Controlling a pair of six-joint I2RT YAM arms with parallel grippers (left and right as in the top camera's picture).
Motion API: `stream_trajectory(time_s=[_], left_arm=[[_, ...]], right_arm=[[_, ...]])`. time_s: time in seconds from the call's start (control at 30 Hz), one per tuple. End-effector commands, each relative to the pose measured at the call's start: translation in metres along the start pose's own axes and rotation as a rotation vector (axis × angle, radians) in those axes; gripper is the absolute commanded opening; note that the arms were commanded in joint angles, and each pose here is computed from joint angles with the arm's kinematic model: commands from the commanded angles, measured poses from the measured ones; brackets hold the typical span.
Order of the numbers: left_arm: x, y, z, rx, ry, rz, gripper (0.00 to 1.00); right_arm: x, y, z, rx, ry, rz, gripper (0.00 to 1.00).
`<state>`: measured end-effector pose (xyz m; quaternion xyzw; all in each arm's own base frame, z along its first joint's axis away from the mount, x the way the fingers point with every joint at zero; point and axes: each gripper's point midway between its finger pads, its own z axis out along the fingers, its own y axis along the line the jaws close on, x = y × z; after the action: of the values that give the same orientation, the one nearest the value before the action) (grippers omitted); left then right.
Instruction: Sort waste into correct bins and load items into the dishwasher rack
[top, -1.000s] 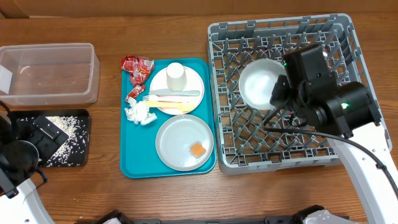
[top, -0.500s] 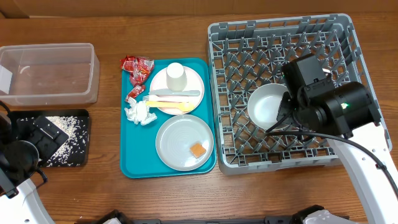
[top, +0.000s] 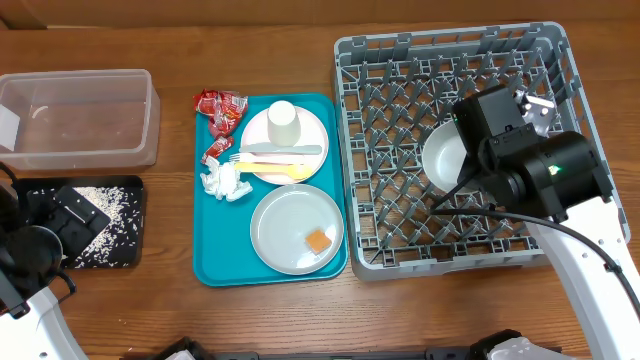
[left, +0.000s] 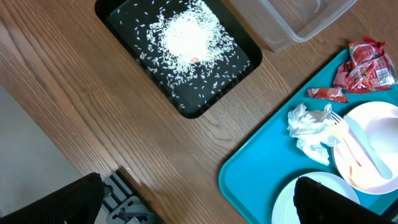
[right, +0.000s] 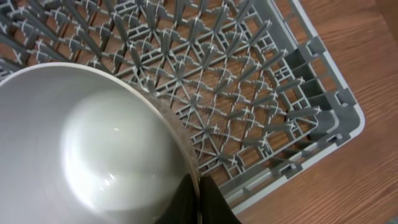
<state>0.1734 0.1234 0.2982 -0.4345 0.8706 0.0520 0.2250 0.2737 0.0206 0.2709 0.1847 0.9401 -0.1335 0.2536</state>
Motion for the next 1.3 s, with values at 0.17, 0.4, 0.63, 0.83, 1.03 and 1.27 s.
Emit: stream_trajectory(time_s=[0.17,0.4,0.63,0.83,1.03,1.27], left_arm=[[-0.004,0.002,-0.002,-0.010,-0.017,0.013,1.00],[-0.004,0.002,-0.002,-0.010,-0.017,0.013,1.00],[-0.004,0.002,-0.002,-0.010,-0.017,0.013,1.00],[-0.004,0.002,-0.002,-0.010,-0.017,0.013,1.00],[-0.004,0.002,-0.002,-0.010,-0.017,0.013,1.00],[-0.004,0.002,-0.002,-0.010,-0.017,0.013,1.00]], right_arm=[[-0.016,-0.006,0.006,0.060,-0.054,0.032,0.04],[-0.035,-0.008,0.026,0.126,-0.086,0.067,0.04],[-0.072,-0.021,0.045,0.187,-0.186,0.188,0.04],[-0.113,-0.039,0.072,0.230,-0.277,0.336,0.04],[-0.146,-0.029,0.102,0.234,-0.334,0.266,0.04],[-0.162,-0.023,0.142,0.370,-0.357,0.117,0.04]])
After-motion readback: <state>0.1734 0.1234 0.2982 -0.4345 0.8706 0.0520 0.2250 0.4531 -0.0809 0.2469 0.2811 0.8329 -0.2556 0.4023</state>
